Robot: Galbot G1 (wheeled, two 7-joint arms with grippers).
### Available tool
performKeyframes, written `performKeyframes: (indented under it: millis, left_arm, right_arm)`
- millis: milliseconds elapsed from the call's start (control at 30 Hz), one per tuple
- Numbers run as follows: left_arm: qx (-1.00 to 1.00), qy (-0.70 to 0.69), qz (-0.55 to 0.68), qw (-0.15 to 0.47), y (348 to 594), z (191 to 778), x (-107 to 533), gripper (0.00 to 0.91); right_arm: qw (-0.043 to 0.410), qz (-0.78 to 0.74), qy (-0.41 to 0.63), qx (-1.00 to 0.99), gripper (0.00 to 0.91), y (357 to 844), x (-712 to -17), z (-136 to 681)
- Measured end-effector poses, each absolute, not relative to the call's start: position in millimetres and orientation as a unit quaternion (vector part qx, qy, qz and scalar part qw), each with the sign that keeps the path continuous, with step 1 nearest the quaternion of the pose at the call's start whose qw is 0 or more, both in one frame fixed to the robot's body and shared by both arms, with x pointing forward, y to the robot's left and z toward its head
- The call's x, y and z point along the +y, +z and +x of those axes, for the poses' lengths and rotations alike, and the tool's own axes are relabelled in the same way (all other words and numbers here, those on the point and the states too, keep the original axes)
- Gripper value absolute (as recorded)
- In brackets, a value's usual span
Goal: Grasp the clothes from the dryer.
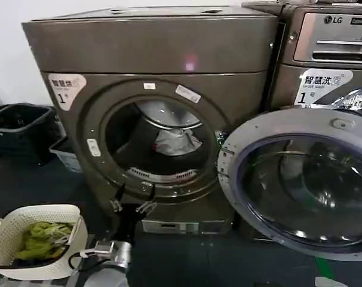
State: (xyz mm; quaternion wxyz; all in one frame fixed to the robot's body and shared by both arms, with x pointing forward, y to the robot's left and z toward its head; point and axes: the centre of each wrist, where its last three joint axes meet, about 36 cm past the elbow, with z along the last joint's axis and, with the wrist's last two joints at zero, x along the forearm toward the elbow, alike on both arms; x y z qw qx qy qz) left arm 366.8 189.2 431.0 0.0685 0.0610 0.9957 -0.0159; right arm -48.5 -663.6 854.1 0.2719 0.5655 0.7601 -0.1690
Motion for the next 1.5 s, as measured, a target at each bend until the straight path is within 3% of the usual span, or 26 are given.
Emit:
performKeyframes:
  millis: [1500]
  left_arm:
    - [0.995,-0.016,0.064,0.069,430.8,368.2,187.8,0.907]
  right_arm:
    - [0.273,0.569,-0.170,0.757,0.907,857.6,-661.7,-53.5]
